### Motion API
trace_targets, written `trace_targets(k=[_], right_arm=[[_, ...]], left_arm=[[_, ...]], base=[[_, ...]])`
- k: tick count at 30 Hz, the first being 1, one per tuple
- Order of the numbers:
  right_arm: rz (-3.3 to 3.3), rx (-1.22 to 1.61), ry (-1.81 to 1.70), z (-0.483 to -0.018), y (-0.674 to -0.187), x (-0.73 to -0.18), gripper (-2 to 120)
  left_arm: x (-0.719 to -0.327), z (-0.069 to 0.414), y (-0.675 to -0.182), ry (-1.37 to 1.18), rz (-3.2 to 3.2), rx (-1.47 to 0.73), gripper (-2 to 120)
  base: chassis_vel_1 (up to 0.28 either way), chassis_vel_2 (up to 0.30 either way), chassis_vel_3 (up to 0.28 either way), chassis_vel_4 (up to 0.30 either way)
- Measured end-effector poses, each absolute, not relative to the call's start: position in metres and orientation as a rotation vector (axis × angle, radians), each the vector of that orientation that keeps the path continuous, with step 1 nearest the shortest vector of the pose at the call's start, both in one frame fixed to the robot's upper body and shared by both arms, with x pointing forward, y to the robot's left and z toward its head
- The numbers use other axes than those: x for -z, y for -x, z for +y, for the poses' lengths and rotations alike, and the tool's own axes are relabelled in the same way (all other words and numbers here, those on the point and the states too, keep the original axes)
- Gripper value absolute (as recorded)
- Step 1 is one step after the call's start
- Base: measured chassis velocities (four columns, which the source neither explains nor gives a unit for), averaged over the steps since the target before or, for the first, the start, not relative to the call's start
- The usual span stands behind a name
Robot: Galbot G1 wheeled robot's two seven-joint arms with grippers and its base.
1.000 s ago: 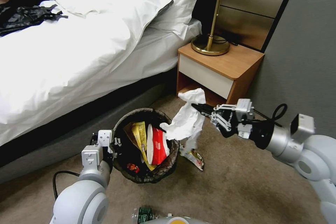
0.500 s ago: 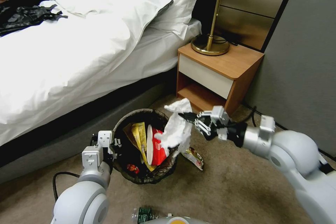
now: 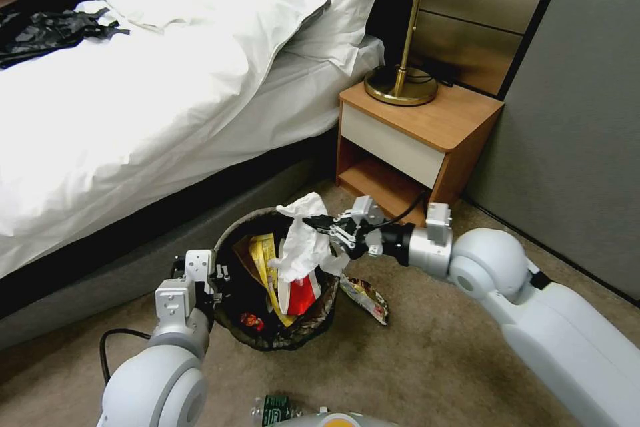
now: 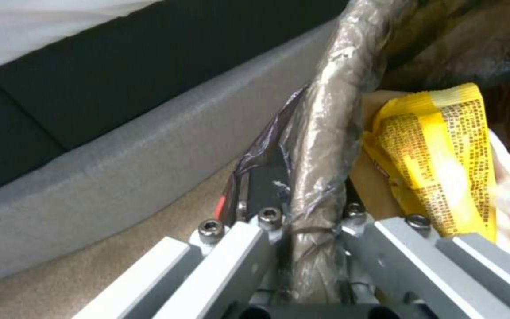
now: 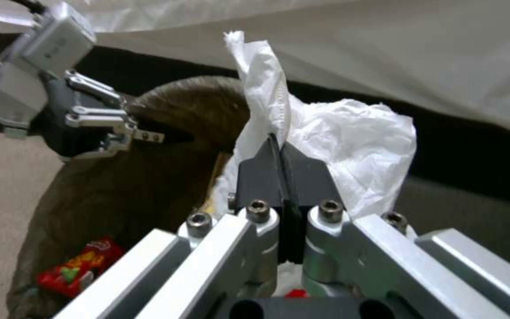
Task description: Pick up the trash bin, then pick up the garbage from the floor and place it into the trash bin.
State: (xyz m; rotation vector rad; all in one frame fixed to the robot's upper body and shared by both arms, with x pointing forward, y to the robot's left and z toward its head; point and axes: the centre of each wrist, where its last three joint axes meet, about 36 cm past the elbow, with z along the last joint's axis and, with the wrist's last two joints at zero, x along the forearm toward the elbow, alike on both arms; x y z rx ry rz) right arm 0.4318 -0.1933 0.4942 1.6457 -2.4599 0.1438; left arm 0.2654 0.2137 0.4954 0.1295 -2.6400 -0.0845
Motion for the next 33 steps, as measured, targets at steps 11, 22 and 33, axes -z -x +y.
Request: trace_targets(k=[11, 22, 33], right_arm=[[-2.402, -0.116, -1.639, -0.161, -0.447, -0.471, 0], [-2.393, -0.091, -1.632, -0.124, -0.463, -0.456, 0], [-2.434, -0.095, -1.559, -0.125, -0.466, -0.454, 32]], left_arm=[[-0.494, 0.214, -0.267, -0.133, -2.637, 0.087, 0], [-0.492, 0.215, -0.268, -0.135, -2.632, 0.089, 0], [-0.492, 0.215, -0.267, -0.134, -2.631, 0.087, 0]], base=[[0.0, 0.0, 0.0, 0.0], [0.0, 0.0, 0.0, 0.0], [0.0, 0.0, 0.0, 0.0]])
